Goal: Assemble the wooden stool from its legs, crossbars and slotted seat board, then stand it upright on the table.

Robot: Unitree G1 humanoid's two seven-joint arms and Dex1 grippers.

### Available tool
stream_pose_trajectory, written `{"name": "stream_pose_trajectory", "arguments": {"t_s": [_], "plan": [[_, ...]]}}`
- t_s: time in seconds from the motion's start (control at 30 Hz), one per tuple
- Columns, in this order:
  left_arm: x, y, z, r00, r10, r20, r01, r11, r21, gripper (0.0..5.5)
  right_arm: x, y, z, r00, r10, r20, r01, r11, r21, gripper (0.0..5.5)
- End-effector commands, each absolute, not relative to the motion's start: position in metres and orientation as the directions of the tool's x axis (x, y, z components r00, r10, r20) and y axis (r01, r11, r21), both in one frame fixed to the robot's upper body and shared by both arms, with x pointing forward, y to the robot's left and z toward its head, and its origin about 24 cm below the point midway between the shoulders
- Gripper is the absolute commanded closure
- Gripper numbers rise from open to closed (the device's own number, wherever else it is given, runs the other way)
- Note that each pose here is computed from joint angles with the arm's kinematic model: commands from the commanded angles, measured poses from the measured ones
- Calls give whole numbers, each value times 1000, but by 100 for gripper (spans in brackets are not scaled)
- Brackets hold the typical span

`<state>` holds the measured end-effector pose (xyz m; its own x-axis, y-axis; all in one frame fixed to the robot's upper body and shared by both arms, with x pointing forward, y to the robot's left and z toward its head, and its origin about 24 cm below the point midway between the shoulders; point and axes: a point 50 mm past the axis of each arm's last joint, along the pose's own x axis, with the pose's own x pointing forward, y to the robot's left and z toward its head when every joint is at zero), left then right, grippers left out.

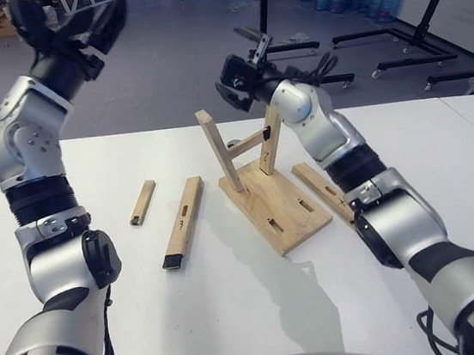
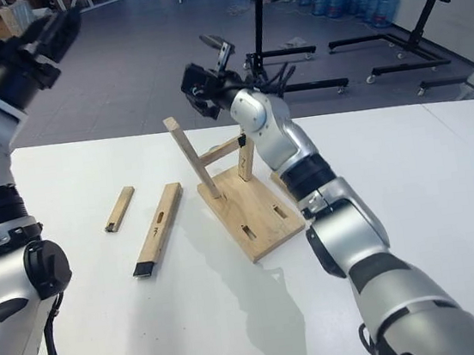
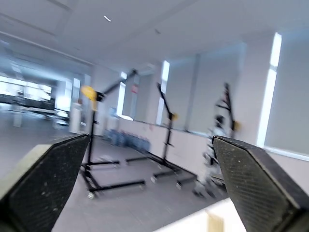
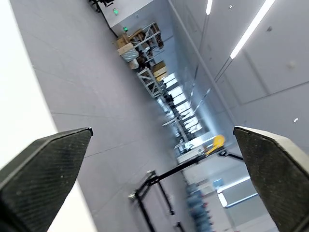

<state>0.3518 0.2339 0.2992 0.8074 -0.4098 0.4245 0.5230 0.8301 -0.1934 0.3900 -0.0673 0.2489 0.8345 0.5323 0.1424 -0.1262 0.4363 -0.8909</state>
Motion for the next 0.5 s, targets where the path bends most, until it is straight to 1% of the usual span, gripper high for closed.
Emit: {"name": "stream_pose_trajectory", "arguments": {"t_s": [0.03,0.1,0.17,0.2,0.33,0.37,0.4,0.43,0.5], "plan": [[342,260,262,923,-273,271,350,889,-296,85,397,-83,251,845,526,93,-123,361,-924,10],[336,265,241,949,-257,185,304,901,-309,85,398,-90,238,852,522,49,-154,339,-928,10],[328,270,216,963,-249,105,270,902,-338,85,396,-97,211,856,516,-29,-224,320,-920,10],[324,272,201,969,-240,66,247,902,-354,85,393,-100,185,856,509,-90,-282,313,-907,10],[315,271,165,974,-225,-8,202,892,-404,85,372,-110,88,833,453,-319,-464,257,-848,10],[314,271,159,976,-219,-20,191,891,-412,85,368,-112,74,826,446,-346,-489,259,-833,10],[312,272,154,977,-213,-28,182,890,-417,85,370,-109,81,835,457,-307,-473,309,-825,10],[312,272,151,977,-211,-31,179,888,-423,85,377,-103,111,849,487,-206,-419,383,-823,10],[313,273,151,978,-207,-28,176,891,-418,85,384,-89,197,834,550,48,-284,503,-817,10]]}}
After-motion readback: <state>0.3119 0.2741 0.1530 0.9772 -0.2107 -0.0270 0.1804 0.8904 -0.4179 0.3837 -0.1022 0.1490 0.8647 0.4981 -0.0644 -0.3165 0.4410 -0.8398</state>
